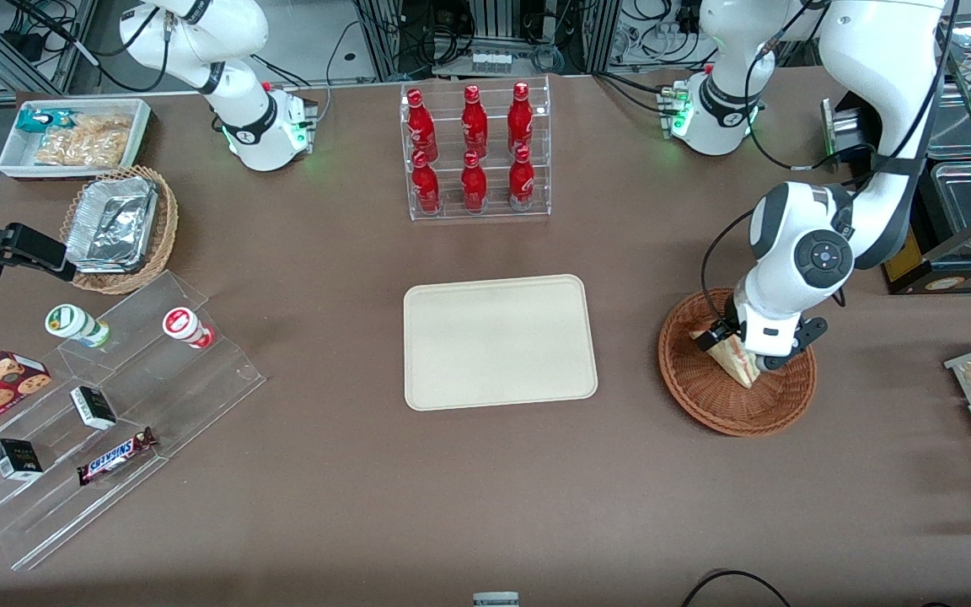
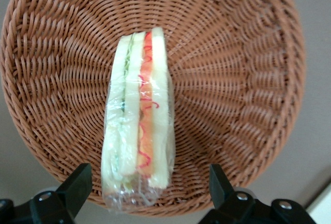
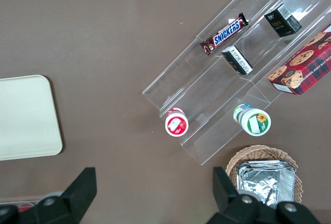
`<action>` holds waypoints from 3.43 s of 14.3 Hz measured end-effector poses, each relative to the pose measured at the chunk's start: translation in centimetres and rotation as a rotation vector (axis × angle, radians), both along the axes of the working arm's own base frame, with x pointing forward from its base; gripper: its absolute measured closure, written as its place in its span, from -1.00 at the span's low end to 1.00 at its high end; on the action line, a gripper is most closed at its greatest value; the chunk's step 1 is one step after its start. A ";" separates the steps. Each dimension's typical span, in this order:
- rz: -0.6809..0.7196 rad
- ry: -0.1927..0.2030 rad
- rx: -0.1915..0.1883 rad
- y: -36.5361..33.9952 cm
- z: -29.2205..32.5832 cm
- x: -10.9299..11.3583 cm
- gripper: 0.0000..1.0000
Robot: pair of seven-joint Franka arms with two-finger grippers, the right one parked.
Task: Place sandwich from basket to tray
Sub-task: 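Close the left gripper on the wrapped sandwich and lift it, then carry the sandwich with the left gripper over the cream tray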
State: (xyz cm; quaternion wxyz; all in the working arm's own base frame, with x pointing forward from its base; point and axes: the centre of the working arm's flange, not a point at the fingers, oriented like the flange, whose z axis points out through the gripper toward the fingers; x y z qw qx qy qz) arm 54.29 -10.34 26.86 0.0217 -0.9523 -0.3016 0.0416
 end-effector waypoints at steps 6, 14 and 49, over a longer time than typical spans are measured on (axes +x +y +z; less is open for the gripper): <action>0.068 0.009 -0.003 0.6 -1.2 0.2 -0.76; 0.070 -0.043 -0.015 0.3 1.6 2.4 0.66; -0.583 -0.148 -0.098 -38.6 -0.9 -3.3 -0.34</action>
